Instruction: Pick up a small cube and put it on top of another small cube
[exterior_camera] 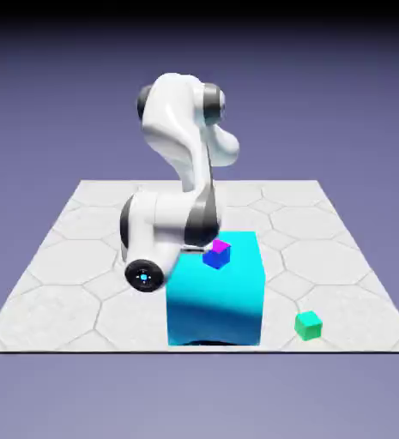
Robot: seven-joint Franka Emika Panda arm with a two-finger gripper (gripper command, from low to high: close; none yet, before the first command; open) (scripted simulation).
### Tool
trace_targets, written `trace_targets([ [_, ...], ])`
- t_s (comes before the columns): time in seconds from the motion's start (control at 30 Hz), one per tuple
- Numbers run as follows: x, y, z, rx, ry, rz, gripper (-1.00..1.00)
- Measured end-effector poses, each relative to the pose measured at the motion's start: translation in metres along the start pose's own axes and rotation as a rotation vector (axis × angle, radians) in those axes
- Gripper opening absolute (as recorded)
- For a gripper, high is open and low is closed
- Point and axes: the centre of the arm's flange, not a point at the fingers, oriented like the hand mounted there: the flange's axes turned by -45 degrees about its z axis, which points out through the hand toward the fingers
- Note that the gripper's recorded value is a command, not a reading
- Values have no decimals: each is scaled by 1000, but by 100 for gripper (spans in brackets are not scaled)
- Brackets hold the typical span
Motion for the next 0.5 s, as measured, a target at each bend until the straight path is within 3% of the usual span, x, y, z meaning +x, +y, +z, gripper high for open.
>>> trace_targets([
  [0.23,-33,-97,2,-269,-17,-29,-100],
  [0.5,-15,-87,47,-273,-19,-26,-100],
])
